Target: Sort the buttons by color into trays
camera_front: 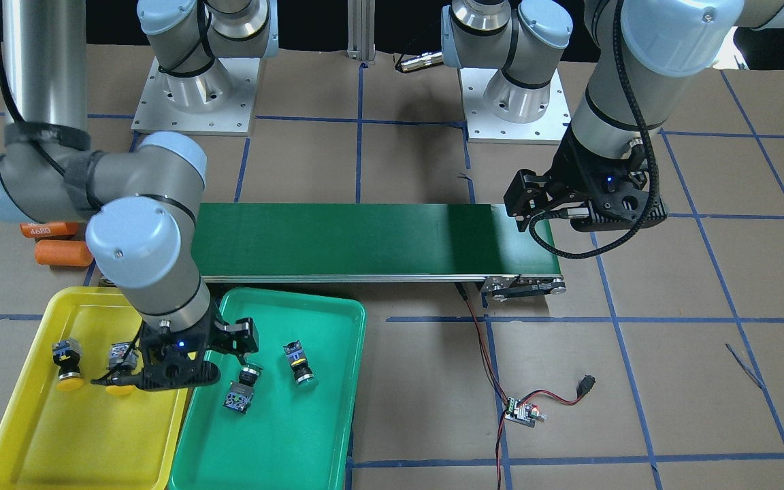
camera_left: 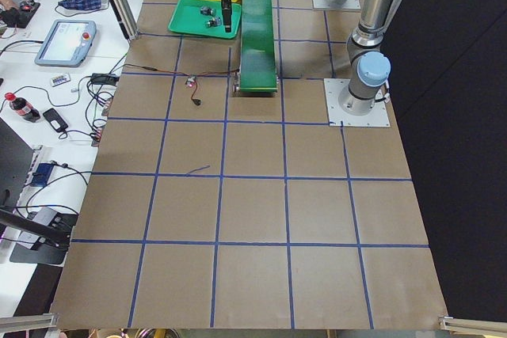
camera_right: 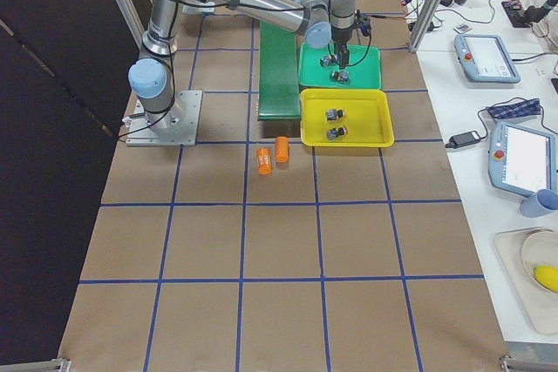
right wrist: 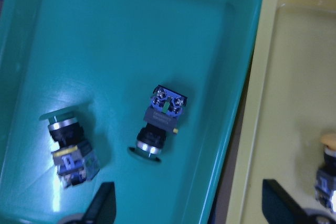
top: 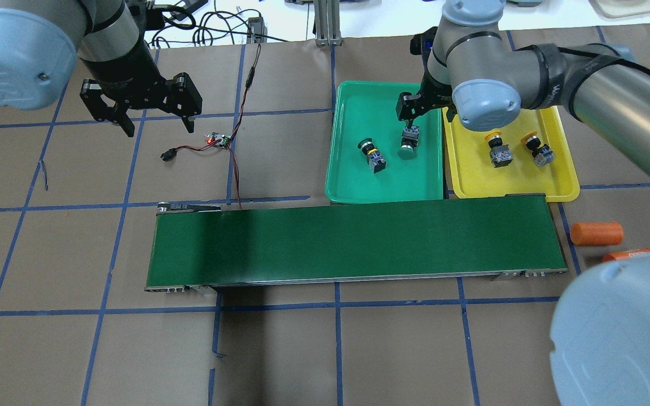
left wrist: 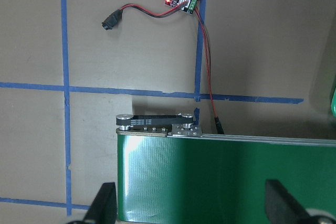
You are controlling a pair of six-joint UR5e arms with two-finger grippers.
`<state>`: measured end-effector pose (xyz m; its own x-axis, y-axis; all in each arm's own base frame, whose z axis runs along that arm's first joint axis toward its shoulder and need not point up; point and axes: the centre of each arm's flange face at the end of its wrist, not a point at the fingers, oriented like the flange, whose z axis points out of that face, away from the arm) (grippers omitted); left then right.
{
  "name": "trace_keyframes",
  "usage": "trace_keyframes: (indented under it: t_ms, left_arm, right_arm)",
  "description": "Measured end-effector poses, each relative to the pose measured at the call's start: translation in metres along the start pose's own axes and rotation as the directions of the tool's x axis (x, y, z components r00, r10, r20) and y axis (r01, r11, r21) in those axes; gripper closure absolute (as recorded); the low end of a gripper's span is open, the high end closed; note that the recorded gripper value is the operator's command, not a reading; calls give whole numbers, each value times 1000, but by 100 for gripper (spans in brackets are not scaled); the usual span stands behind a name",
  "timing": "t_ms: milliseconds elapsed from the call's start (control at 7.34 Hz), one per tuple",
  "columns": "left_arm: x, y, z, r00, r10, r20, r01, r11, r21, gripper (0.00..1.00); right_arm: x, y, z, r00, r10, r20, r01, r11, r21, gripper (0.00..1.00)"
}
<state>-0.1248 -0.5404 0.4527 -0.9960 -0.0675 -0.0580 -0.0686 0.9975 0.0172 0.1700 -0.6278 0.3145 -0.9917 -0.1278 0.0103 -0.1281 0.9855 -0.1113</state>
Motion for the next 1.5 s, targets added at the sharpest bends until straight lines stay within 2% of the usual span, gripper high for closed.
trace_keyframes:
  t_ms: [273, 409, 681, 954, 1226, 1499]
  left_arm:
    - [-4, 1, 3, 1000, 9, 18, -9, 1000, 6, 0]
    - [-8, 1, 2, 998, 18, 52, -19, 1000, 11, 0]
    - [-11, 0, -7, 997, 22, 78, -24, 999, 29, 0]
    - [-10, 0, -11, 997, 20, 77, -23, 999, 35, 0]
    - [-5, 2, -9, 999, 17, 36, -18, 999, 30, 0]
    - [-3, 3, -7, 1000, 17, 23, -17, 1000, 26, 0]
  right_arm:
    - [-1, 41, -97, 1000, 4, 2, -4, 999, -53, 0]
    - [-2, 69, -142, 1000, 6, 5, -6, 997, -77, 0]
    - [-6, 112, -192, 1000, 8, 6, -7, 996, -91, 0]
    - [-8, 127, -196, 1000, 9, 9, -8, 995, -96, 0]
    - [-8, 129, -196, 1000, 10, 10, -9, 995, -95, 0]
    - [-8, 130, -196, 1000, 10, 10, -9, 995, -96, 0]
